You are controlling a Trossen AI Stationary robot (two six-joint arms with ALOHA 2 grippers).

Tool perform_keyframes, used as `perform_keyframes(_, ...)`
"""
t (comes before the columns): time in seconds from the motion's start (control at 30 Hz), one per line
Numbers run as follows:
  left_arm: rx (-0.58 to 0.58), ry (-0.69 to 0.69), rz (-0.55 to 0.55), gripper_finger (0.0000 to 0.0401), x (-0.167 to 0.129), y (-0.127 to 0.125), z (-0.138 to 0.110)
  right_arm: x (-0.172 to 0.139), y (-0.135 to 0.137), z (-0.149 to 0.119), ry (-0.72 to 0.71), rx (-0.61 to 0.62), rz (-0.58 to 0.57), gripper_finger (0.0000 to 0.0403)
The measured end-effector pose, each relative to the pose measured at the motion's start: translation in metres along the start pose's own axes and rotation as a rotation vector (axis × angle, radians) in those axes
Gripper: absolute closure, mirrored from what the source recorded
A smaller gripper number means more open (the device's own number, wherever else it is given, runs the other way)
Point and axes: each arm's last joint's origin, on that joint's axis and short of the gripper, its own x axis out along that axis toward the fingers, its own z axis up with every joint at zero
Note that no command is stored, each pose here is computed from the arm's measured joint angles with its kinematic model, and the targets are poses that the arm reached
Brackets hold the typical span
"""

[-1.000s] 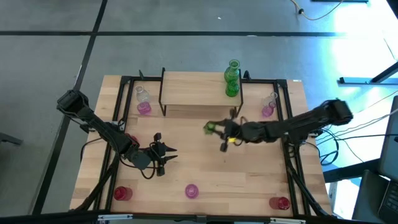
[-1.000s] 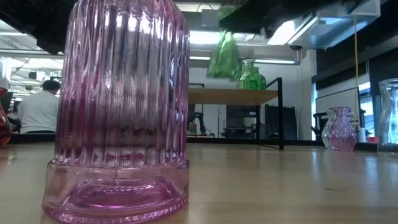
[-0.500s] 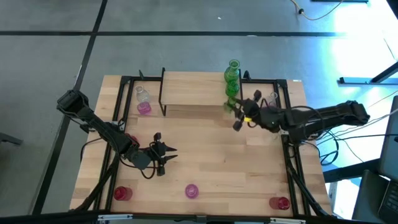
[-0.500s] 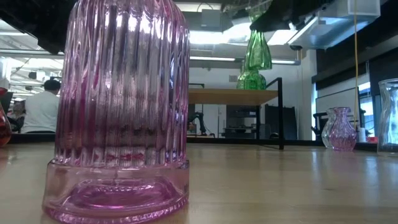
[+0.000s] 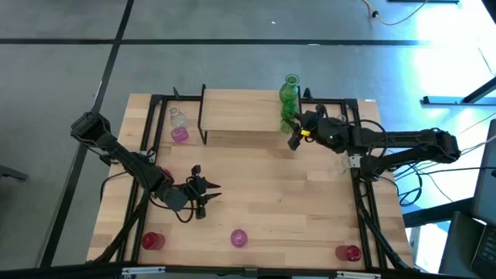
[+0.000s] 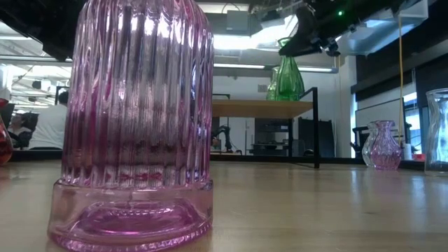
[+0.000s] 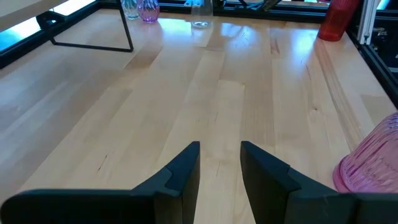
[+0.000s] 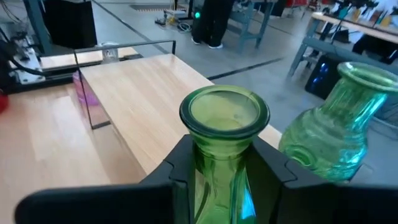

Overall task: Sort vases onto shelf
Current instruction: Put the green vase on the shelf aligned with the other green vases

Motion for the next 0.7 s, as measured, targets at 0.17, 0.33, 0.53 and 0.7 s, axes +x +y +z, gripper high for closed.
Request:
perform_keyframes(0.17,0.000,0.000,0.000,0.0293,0.000,0.000,0.000,0.004,-0.004,-0.011,0.013,0.008,-0.005,0.0320)
perform_keyframes(0.33,-0.001,-0.001,0.000,0.0293,0.000,0.000,0.000,0.007,-0.009,-0.015,0.011,0.019,-0.029,0.0319)
perform_keyframes(0.53,-0.002,-0.001,-0.001,0.0293,0.000,0.000,0.000,0.007,-0.009,-0.014,0.006,0.012,-0.029,0.0319)
perform_keyframes(0.7,-0.002,-0.001,-0.001,0.0293,0.000,0.000,0.000,0.007,-0.009,-0.015,0.010,0.001,-0.036,0.0319)
